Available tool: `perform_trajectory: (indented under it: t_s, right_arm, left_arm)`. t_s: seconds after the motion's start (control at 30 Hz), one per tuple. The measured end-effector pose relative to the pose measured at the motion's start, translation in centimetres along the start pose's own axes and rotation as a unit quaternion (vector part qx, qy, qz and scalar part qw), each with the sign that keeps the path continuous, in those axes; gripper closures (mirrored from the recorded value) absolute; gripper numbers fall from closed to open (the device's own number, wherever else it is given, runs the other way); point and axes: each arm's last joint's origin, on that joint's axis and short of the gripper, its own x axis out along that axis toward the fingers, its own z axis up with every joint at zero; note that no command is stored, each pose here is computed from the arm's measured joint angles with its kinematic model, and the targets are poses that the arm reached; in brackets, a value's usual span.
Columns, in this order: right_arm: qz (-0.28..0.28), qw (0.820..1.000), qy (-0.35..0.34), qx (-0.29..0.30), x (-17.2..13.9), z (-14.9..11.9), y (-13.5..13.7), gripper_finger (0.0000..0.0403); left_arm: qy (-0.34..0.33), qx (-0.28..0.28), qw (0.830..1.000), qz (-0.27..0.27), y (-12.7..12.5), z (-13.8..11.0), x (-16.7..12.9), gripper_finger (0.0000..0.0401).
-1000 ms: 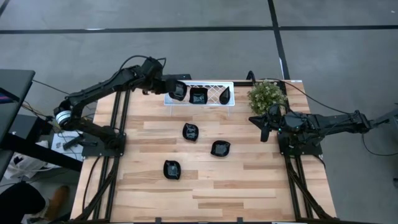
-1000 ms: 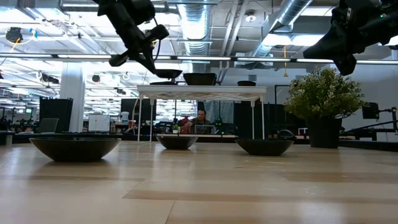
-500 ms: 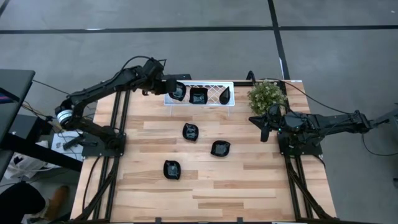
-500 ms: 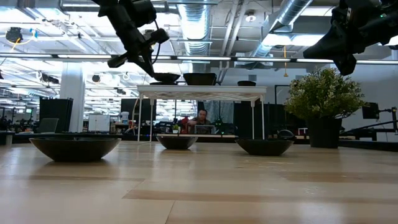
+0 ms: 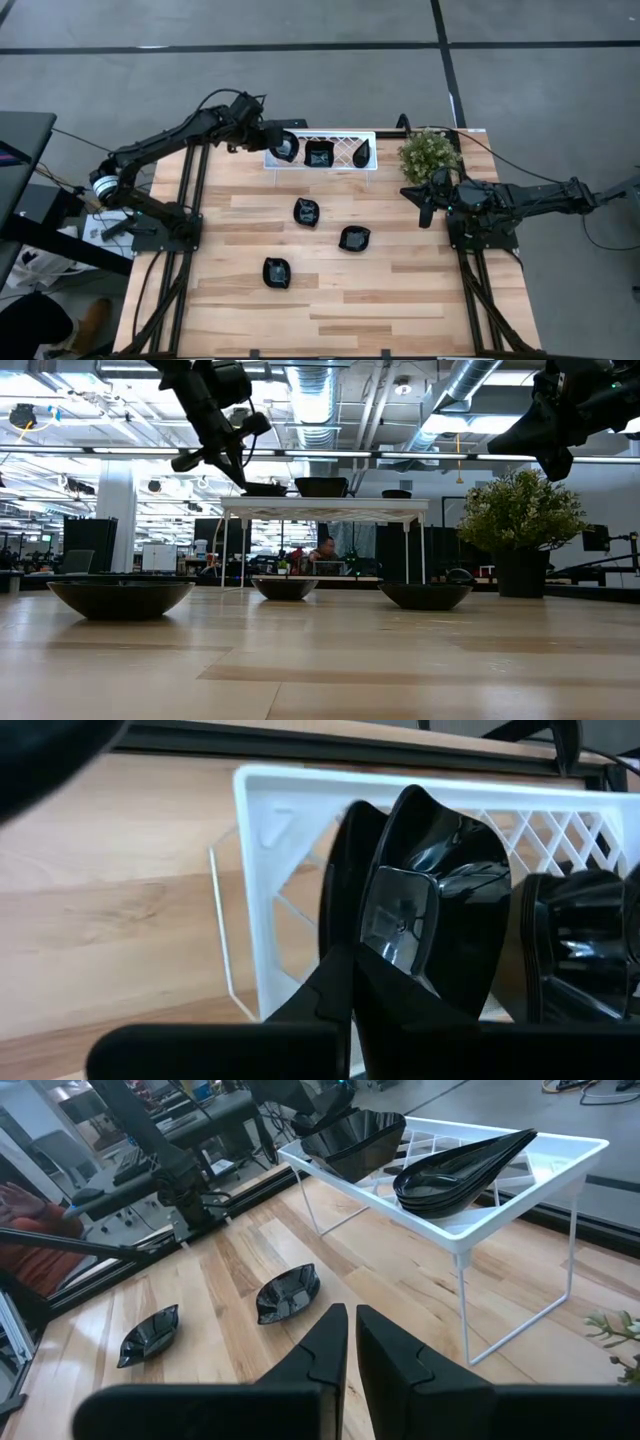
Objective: Pick & Place Mini shaped plates
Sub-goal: Stack the leaf-shaped plate on top of the leaf-shaped plate on the shelf
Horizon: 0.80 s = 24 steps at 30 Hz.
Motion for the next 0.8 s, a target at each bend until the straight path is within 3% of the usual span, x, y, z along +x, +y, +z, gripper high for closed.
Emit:
perform_trajectory:
  t_s: [0.8]
  right_arm:
    - [0.0, 1.0, 0.0, 0.0, 0.01, -0.01, 0.0, 0.0381]
  left_arm:
    - [-0.002, 0.011, 1.0, -0.002, 0.31, 0.43, 0.07, 0.0398]
